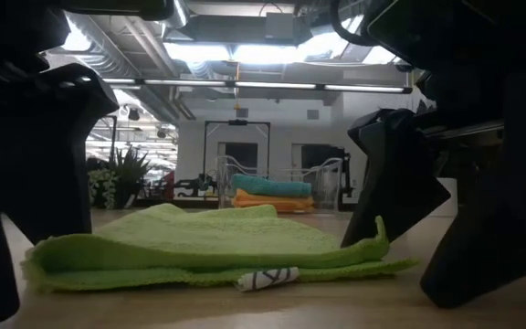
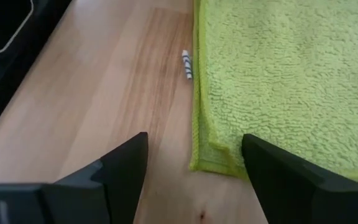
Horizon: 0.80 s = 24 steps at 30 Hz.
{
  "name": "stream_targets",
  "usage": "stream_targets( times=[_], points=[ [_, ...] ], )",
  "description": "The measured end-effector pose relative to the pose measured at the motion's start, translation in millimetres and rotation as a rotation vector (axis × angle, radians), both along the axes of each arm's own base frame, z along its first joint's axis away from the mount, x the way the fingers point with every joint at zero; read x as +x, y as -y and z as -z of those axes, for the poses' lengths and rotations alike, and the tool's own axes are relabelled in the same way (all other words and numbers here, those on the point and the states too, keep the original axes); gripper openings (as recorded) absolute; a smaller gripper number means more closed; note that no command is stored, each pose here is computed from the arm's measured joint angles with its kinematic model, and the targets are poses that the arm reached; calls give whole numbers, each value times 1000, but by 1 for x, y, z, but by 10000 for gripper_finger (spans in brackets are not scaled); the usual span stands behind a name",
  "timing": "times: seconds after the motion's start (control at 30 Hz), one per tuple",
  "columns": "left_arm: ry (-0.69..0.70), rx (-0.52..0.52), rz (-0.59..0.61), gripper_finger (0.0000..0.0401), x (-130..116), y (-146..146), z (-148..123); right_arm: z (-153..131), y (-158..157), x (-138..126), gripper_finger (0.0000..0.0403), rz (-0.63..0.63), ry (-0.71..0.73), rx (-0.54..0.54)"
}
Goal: Fold microfiber towels
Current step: Fold the green towel
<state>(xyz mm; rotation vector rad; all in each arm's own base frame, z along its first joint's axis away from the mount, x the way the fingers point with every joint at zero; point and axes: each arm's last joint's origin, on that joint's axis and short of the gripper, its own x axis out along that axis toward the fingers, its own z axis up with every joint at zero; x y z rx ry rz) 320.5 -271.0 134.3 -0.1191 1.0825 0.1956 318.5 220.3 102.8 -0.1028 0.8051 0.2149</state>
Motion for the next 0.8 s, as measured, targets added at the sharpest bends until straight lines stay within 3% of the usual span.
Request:
stream_targets(
  times=[0.23,0.43,0.6,0.8],
  points=[
    [8,14,4,212,1,-1,0,6,1,-1,214,21,-18,-45],
    [26,31,-18,177,2,-2,1,15,0,0,161,57,-19,-28],
    [26,31,-51,125,-1,-5,5,15,1,1,126,72,-8,-21],
    [-12,-23,-104,24,-4,-7,8,15,-1,-1,68,132,-13,25]
  ],
)
